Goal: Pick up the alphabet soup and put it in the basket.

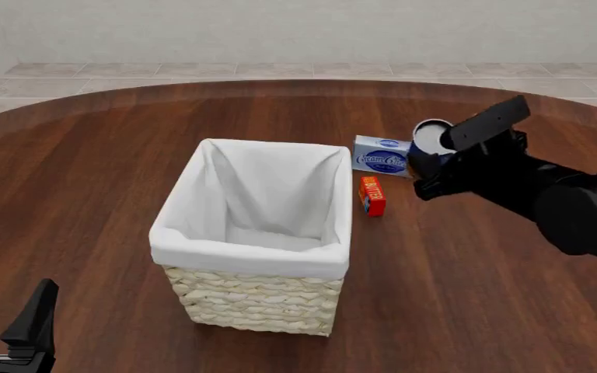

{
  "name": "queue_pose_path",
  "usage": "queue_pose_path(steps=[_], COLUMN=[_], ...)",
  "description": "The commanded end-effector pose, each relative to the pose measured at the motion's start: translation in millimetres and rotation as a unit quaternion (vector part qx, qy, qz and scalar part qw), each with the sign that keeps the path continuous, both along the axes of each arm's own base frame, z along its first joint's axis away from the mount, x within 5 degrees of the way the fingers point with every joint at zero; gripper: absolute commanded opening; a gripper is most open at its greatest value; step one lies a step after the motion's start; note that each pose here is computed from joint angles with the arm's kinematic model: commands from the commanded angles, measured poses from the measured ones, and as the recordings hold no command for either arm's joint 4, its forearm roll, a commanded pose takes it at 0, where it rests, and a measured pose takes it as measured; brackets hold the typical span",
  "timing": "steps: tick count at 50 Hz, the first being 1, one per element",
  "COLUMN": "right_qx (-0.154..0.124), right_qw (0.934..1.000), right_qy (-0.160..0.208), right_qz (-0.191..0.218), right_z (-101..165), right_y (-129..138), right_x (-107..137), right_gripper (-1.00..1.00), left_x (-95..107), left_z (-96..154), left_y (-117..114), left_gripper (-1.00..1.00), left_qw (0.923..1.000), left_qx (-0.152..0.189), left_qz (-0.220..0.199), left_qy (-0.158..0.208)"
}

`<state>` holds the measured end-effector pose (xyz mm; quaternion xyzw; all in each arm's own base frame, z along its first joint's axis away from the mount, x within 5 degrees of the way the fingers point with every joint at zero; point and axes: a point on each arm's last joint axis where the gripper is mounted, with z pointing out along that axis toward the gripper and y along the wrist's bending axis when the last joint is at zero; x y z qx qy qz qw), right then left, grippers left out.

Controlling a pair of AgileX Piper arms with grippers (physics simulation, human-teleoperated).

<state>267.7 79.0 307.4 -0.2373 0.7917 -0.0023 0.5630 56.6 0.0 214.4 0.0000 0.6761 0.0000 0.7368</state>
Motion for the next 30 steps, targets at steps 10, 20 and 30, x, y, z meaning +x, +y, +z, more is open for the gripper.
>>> queue_pose_path(steps=[10, 20, 30], right_qx=[-0.013, -0.012, 0.001], right_qw=[0.9982, 0.9963, 0.9932], right_qy=[-0.049, -0.054, -0.055], right_qz=[0.032, 0.065, 0.102], right_z=[50.2, 56.7, 60.5], right_y=[9.2, 32.1, 63.1], right_x=[-12.0, -3.0, 6.0], right_gripper=[-1.0, -1.0, -1.0], left_x=[0.0, 0.0, 0.0], left_z=[0.0, 0.0, 0.0], left_y=[0.0, 0.0, 0.0], left_gripper=[1.0, 1.0, 1.0], left_qw=[1.0, 1.0, 1.0], left_qx=[0.0, 0.0, 0.0], left_qz=[0.0, 0.0, 0.0], left_qy=[0.0, 0.0, 0.0])
